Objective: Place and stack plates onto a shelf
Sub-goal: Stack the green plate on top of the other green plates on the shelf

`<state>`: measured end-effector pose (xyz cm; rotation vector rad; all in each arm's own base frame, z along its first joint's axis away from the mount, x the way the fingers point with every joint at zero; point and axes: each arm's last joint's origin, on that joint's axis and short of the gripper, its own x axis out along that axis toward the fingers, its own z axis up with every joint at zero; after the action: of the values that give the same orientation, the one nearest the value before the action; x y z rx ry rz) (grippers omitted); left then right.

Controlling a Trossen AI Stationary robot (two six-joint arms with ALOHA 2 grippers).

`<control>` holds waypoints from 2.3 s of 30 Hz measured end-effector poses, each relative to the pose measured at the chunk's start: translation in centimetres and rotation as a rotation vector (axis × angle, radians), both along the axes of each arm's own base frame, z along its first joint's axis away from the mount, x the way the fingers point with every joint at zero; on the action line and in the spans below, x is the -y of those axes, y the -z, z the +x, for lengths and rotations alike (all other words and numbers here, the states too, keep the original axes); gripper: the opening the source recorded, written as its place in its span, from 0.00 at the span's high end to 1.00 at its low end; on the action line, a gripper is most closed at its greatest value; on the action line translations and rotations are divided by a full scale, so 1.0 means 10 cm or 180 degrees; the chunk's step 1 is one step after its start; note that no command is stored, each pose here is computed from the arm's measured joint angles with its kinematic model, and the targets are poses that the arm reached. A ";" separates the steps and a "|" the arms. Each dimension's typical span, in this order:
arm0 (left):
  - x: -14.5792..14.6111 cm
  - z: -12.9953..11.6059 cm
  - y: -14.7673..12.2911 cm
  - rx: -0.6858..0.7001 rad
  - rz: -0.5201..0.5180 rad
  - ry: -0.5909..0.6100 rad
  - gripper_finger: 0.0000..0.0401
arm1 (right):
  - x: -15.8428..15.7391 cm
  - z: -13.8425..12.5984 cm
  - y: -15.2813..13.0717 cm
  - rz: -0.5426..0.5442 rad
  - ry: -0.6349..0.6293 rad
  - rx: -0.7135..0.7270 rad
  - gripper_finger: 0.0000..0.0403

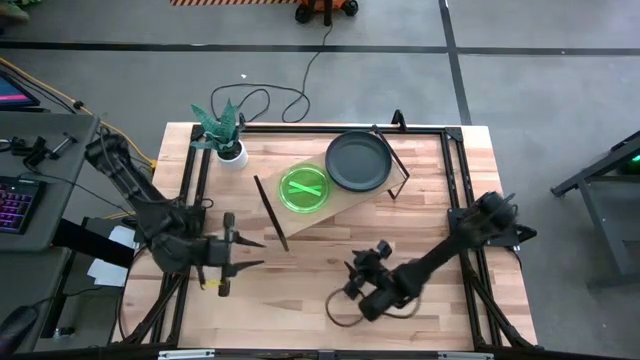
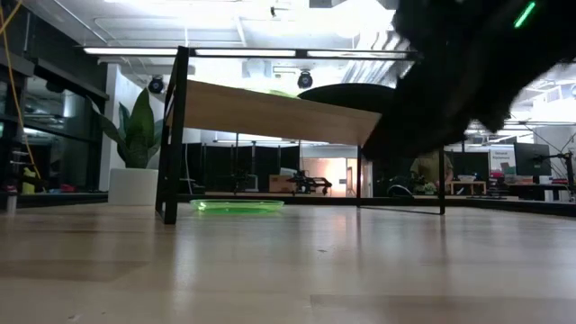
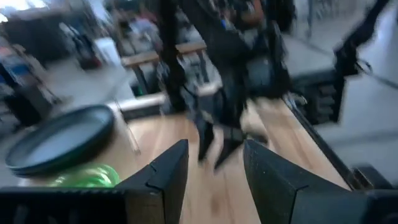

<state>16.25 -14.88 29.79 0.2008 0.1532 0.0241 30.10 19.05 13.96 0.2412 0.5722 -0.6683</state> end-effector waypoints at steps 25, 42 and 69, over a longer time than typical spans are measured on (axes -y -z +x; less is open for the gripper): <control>0.00 -0.11 0.21 0.0378 0.0036 -0.0005 0.64 | 1.14 1.12 0.59 -0.0856 0.0489 0.0794 0.58; 0.00 -0.11 0.21 0.0378 0.0034 -0.0008 0.64 | 1.53 1.16 0.64 -0.0642 0.0761 0.0791 0.58; 0.00 -0.11 0.20 0.0380 0.0030 -0.0013 0.64 | 1.34 1.10 0.77 -0.0556 0.0940 0.0903 0.58</control>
<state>15.16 -14.83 27.77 0.2077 0.0344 0.0407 41.10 5.70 6.28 0.2540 0.2048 -0.9466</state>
